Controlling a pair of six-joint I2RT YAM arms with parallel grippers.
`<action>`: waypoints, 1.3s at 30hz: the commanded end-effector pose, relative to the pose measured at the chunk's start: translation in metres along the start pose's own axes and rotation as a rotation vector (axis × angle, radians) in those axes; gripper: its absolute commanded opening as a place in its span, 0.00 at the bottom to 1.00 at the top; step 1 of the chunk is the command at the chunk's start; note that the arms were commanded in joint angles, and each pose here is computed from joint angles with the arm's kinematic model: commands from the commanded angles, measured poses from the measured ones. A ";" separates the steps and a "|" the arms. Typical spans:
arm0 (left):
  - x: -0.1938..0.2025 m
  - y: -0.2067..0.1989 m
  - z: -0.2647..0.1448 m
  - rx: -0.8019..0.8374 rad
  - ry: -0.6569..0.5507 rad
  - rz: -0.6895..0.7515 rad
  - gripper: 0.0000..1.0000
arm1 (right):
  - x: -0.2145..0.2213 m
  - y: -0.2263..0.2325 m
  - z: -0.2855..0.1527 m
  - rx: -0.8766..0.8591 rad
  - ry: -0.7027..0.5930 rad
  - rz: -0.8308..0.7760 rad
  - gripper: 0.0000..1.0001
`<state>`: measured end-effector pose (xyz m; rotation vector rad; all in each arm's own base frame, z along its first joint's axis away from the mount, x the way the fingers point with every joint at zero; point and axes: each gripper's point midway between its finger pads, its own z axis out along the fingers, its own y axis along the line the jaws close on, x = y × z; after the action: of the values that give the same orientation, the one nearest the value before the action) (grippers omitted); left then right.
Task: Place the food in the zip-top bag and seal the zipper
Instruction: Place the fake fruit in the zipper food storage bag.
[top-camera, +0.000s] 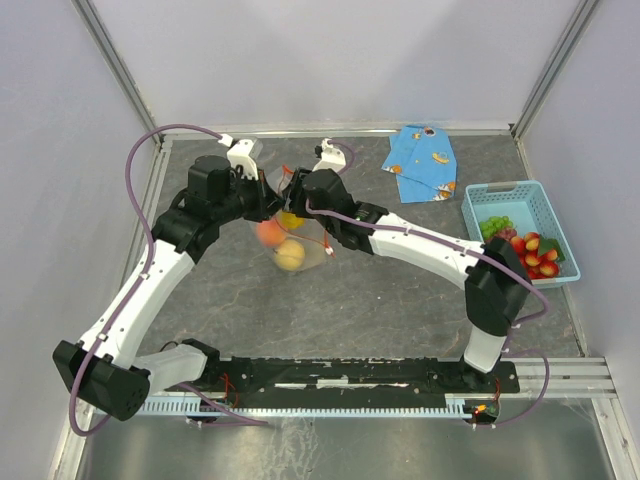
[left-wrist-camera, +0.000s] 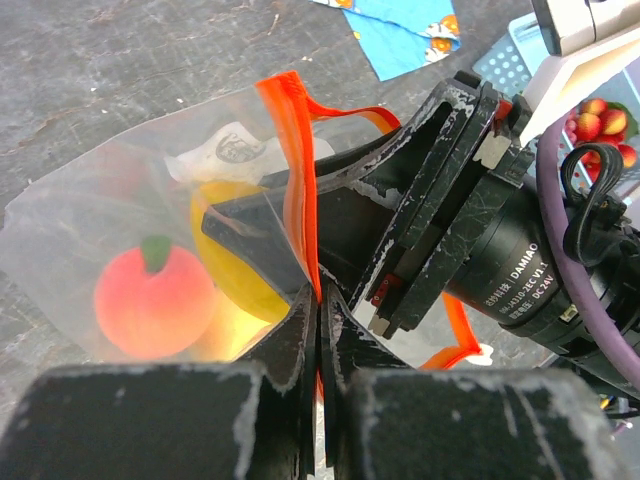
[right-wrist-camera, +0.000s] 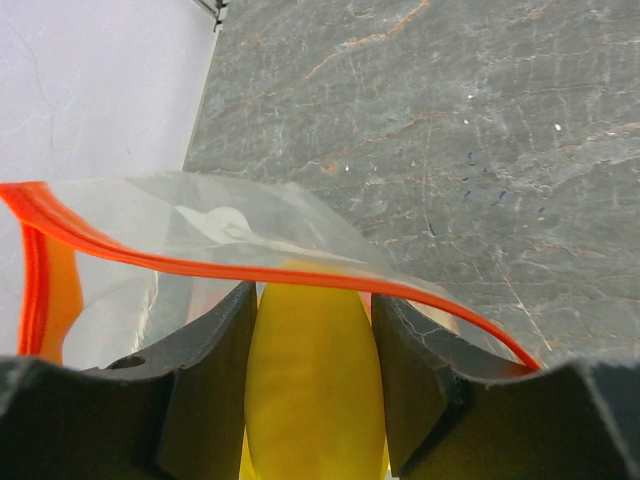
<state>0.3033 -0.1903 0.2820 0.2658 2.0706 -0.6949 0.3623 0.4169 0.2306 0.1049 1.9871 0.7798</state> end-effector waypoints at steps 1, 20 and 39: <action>-0.016 -0.031 -0.004 0.127 -0.046 -0.021 0.03 | -0.029 0.053 0.004 -0.170 -0.094 0.123 0.39; -0.018 -0.082 -0.026 0.353 -0.006 -0.102 0.03 | -0.029 0.000 -0.019 -0.185 -0.027 0.035 0.39; 0.044 -0.109 0.000 0.417 0.165 -0.225 0.03 | -0.009 -0.059 -0.101 -0.002 0.195 -0.211 0.38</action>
<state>0.2259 -0.2795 0.2961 0.3512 2.1099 -1.2844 0.3056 0.3136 0.2791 -0.1325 2.0447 0.6913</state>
